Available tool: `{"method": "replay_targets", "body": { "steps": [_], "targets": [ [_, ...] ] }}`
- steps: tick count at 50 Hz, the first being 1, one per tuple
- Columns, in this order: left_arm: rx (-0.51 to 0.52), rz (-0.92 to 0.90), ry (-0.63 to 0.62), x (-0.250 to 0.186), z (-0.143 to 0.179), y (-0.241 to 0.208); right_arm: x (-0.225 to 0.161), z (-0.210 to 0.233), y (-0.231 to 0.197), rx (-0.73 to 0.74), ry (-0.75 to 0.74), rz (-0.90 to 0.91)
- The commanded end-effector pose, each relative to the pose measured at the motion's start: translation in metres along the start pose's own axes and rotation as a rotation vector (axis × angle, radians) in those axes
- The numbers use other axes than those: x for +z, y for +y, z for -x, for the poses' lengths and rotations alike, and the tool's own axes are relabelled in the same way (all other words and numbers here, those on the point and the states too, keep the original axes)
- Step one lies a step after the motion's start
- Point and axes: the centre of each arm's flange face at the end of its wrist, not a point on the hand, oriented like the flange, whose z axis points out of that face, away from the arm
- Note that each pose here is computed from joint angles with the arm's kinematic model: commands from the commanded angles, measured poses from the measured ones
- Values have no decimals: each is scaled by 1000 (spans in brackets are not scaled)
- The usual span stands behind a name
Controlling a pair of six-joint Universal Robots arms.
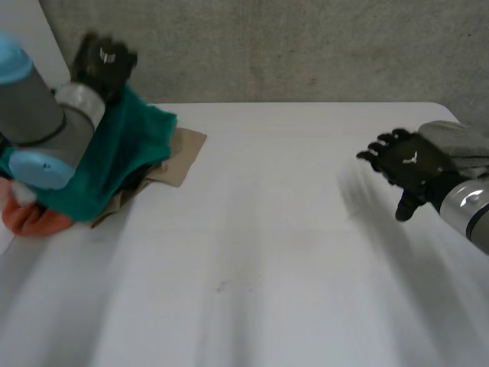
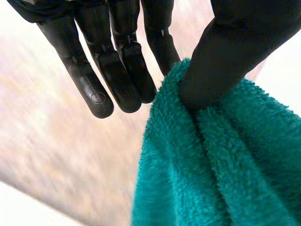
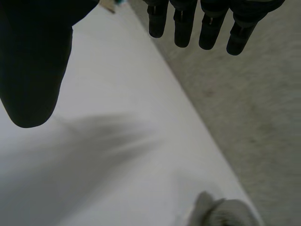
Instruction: Fold the laundry.
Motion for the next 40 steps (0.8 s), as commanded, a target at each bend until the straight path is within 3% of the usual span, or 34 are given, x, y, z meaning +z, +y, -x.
{"method": "replay_targets", "body": {
  "steps": [1,4,9,13,14,19,23,29,34,40],
  "targets": [
    [-343,-216,67,-60,-8,-125,-8,-29,-32,31,111,-73],
    [-515,-211,158,-87,-30,-142,-13,-37,-44,94,140,-111],
    [-676,-158,354,-122,-94,-152,-15,-45,-51,208,156,-140],
    [-670,-34,414,-128,-159,-125,-14,-47,-53,286,157,-151],
    [-640,49,398,-126,-188,-102,-13,-47,-52,293,155,-148],
    [-586,140,369,-131,-217,-81,-10,-44,-42,313,158,-108],
    [-574,125,376,-136,-215,-89,-3,-38,-29,335,145,-61],
    [-596,47,312,-142,-163,-124,-2,-29,-27,351,97,-37],
    [-582,89,271,-152,-137,-114,-1,-24,-26,341,39,9],
    [-438,250,329,-183,-148,-72,-2,-3,-21,229,-104,64]
  ]
}}
